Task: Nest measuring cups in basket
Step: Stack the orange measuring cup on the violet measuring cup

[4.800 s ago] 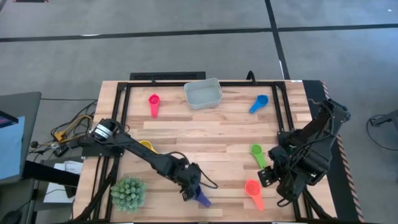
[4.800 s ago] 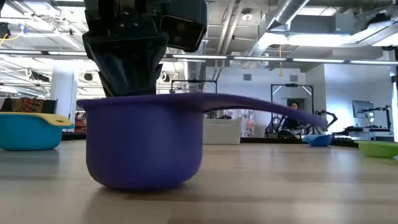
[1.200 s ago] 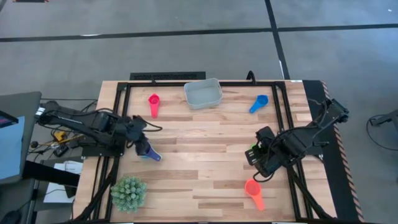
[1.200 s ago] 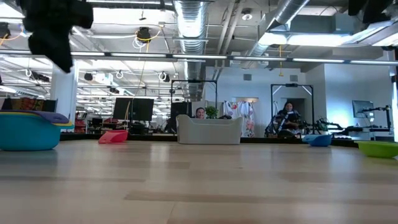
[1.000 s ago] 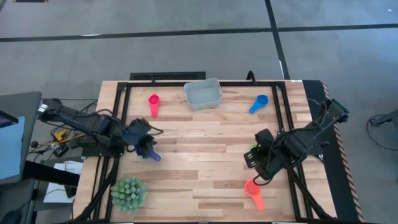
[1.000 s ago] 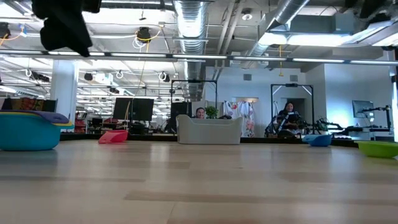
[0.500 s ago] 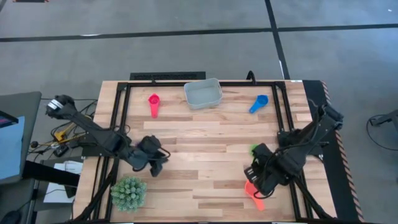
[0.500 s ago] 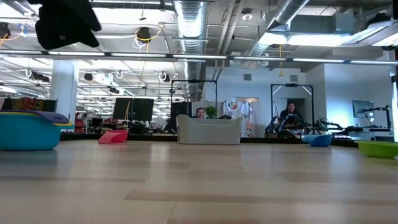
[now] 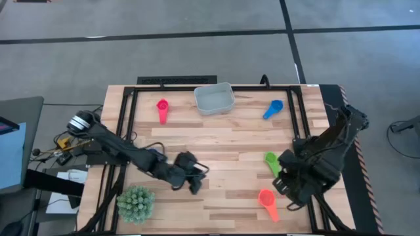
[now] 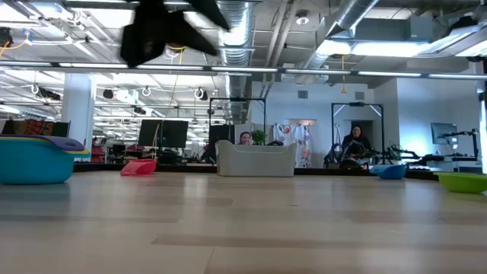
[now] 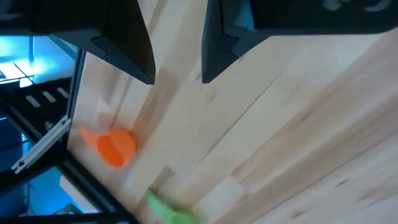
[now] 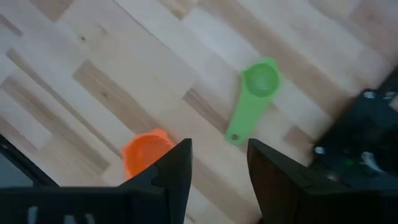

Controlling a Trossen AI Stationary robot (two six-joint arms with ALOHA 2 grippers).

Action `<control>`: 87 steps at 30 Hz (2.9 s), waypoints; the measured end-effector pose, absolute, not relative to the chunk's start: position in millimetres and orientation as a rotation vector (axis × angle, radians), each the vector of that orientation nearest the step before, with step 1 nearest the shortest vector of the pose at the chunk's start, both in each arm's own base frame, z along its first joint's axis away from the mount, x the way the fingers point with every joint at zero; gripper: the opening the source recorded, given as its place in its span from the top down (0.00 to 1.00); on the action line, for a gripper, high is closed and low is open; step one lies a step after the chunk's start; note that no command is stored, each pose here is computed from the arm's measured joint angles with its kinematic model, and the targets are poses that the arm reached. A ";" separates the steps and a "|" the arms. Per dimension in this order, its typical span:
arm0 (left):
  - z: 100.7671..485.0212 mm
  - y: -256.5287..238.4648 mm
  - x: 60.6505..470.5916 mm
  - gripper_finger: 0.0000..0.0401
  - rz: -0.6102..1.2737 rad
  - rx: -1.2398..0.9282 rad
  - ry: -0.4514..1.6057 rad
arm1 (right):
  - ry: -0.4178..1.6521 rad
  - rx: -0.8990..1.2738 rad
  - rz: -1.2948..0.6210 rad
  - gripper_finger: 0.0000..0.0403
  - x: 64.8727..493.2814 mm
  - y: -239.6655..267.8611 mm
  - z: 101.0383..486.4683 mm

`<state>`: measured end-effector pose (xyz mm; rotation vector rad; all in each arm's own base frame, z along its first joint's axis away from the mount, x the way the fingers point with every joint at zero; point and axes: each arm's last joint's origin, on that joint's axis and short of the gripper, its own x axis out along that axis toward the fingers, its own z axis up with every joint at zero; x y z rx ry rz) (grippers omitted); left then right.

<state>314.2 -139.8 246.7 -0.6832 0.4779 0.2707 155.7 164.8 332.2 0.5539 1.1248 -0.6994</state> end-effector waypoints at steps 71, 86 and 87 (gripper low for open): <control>210.1 -123.0 507.3 0.71 0.410 -0.846 0.282 | 0.435 0.687 0.025 0.57 78.0 114.9 328.9; 191.1 -129.2 526.4 0.74 0.348 -0.937 0.259 | 0.441 0.636 0.013 0.57 75.5 108.8 327.5; 192.9 -129.3 526.5 0.74 0.355 -0.919 0.275 | 0.443 0.634 0.012 0.57 75.4 108.7 327.3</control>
